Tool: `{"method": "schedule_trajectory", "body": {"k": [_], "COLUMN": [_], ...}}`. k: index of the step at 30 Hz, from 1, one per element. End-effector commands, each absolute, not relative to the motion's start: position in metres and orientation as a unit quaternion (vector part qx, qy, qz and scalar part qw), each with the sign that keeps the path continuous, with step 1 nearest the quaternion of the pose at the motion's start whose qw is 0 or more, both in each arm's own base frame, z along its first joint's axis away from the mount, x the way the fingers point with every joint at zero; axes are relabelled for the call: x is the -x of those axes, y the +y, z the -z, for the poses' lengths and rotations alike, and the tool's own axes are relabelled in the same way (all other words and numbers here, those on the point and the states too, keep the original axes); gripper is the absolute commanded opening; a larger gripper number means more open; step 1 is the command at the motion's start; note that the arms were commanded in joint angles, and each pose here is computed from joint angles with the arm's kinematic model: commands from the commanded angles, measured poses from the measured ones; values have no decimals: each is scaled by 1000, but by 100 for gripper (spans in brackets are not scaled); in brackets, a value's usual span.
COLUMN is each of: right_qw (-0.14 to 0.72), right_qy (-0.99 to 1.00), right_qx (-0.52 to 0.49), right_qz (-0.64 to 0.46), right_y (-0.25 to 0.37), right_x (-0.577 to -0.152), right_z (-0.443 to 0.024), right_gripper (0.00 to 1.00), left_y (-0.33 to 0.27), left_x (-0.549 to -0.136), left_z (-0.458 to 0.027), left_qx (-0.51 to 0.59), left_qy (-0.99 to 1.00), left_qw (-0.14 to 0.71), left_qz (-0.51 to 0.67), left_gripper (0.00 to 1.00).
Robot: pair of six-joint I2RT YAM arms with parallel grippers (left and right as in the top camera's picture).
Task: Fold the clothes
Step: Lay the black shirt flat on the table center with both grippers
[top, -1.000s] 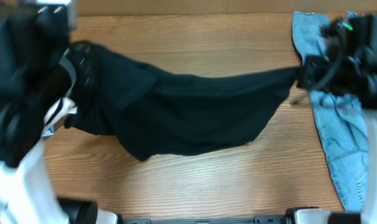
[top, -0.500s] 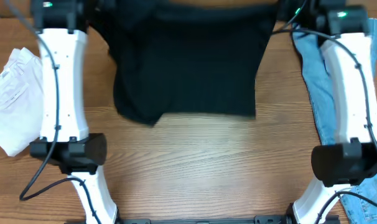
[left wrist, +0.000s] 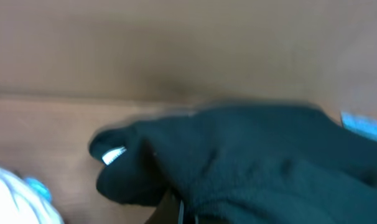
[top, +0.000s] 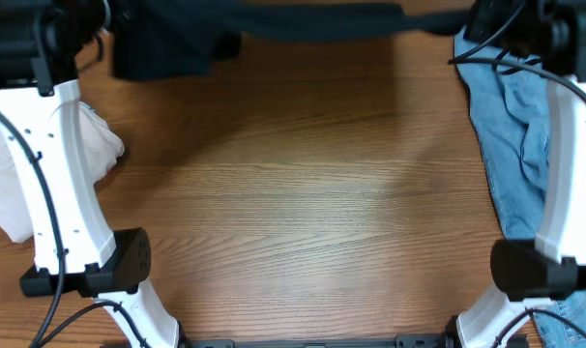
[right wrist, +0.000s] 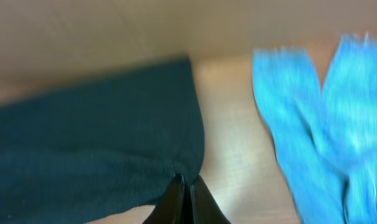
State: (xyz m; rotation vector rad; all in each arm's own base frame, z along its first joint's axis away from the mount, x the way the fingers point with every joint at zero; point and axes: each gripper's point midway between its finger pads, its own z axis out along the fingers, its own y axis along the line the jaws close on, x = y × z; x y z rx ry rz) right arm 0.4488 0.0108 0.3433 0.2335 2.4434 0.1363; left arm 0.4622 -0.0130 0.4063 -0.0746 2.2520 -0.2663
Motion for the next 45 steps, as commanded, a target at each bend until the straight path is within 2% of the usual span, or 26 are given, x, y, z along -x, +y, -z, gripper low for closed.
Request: {"method": "schedule_trajectory", "body": {"k": [1, 8, 14, 21, 28, 38, 41, 45], "right_qw": [260, 125, 31, -51, -112, -158, -161, -157], "right_qy": [962, 988, 996, 993, 984, 975, 971, 967], "right_qx": [-87, -84, -86, -108, -139, -154, -167, -191], "right_qz": [-20, -15, -4, 6, 6, 38, 53, 67], "right_y": [1, 3, 1, -16, -35, -45, -52, -64], "right_x": [-446, -425, -394, -358, -327, -300, -296, -296], "right_z": [-296, -212, -156, -118, -101, -80, -79, -79], "right_gripper": [4, 4, 4, 4, 4, 4, 4, 4], "left_y": [-35, -52, -86, -87, -72, -43, -42, -44], "left_x": [-463, -449, -437, -383, -319, -272, -267, -271], "left_z": [-359, -248, -179, -108, -60, -43, -47, -73], "left_qx": [-3, -27, -63, -76, -79, -38, -39, -40], "left_qy": [930, 980, 982, 984, 962, 942, 947, 965], "left_qw": [345, 147, 31, -118, -254, -333, -319, -259], "left_qz": [129, 128, 177, 108, 58, -25, -23, -11], "left_gripper": [4, 4, 4, 4, 4, 4, 4, 4]}}
